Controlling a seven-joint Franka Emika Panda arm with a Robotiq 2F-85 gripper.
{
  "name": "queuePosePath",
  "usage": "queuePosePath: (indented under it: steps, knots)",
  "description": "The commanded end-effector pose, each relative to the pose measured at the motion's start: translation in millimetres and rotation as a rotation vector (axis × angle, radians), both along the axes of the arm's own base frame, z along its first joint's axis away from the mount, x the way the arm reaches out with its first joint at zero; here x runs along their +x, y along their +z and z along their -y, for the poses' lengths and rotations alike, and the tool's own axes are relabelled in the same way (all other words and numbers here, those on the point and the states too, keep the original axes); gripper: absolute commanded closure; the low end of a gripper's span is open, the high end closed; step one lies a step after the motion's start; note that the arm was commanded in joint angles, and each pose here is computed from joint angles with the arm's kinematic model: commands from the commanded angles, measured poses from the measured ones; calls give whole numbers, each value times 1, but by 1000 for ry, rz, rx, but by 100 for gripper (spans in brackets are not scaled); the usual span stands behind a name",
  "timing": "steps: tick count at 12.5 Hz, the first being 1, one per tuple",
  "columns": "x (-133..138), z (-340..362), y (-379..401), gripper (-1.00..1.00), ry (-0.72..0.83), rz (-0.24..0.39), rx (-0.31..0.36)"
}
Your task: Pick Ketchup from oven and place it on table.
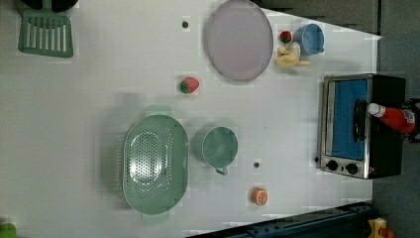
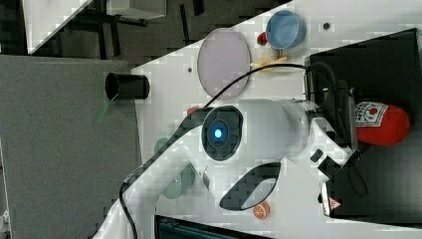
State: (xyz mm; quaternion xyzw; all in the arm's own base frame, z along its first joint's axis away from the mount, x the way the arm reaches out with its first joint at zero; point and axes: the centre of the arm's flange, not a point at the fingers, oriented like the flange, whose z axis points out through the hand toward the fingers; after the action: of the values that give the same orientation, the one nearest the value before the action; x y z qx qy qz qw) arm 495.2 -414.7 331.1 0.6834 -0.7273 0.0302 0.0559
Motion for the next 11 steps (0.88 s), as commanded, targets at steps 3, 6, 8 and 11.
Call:
queuePosePath:
  steps: [3,6,8,11]
  knots:
    - [2,8,28,-27,-10,41,-4]
    - [9,4,43,-27,1,52,-2]
    - [23,-14,72,-27,35,55,30]
    - [53,-68,137,-27,141,75,70]
